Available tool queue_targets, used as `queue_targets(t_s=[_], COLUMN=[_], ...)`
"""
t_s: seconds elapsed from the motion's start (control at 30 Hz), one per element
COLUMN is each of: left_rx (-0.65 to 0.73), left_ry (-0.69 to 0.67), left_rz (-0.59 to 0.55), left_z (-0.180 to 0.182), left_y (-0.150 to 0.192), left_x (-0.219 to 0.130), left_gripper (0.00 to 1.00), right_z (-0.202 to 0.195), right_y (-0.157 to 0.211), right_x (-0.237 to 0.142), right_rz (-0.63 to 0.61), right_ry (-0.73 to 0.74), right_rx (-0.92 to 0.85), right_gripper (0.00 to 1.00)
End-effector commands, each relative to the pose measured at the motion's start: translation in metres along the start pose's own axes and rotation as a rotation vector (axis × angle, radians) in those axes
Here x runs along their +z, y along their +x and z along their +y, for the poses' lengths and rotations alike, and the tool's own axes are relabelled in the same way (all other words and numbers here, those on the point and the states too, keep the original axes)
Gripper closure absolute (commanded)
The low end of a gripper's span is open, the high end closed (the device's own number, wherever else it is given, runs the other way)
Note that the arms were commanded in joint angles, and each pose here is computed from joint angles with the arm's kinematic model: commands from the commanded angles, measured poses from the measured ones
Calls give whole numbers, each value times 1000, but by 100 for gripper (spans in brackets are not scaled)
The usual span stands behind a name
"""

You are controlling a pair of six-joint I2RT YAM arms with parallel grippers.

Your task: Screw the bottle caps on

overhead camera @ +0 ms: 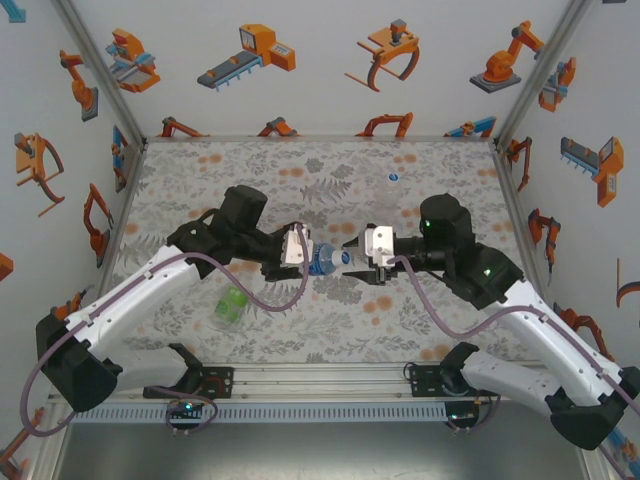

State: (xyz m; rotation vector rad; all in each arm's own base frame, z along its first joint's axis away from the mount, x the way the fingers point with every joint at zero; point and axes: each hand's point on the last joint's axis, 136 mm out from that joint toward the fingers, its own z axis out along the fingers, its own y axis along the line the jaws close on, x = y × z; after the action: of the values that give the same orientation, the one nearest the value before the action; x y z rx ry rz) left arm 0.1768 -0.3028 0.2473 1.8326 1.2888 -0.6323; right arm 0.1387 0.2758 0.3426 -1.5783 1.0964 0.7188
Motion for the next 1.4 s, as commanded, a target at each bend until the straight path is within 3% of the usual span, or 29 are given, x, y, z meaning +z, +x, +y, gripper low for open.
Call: queue_targets(t_s=[0.0,0.63,0.83,1.0,1.1,1.23,1.37], left_rx=[15,12,19,9,-2,-7,-16], left_ry=[36,43,39,14,-13,-59,-107], left_rz=[-37,-35,-29,2,23,45,75], left_z=[-9,-14,-13,-5,2,11,23], left_y=[-11,-11,-11,-5,1,8,15], left_x=[-5,-6,-6,-1,3,8,13], left_gripper=[100,100,100,100,100,100,100], right_z=[3,-1,-9,-44,-62,-66,-56], right_y=[-10,4,3,10,28,71,94], right_x=[2,7,8,8,4,-8,-19], right_rz=[-51,-16,-19,-72,-91,-22,-14], right_ry=[-22,4,41,232,364,560,681], right_rx=[-68,-36,48,481,868,1380,1722], right_gripper=[52,63,78,100,100,100,100])
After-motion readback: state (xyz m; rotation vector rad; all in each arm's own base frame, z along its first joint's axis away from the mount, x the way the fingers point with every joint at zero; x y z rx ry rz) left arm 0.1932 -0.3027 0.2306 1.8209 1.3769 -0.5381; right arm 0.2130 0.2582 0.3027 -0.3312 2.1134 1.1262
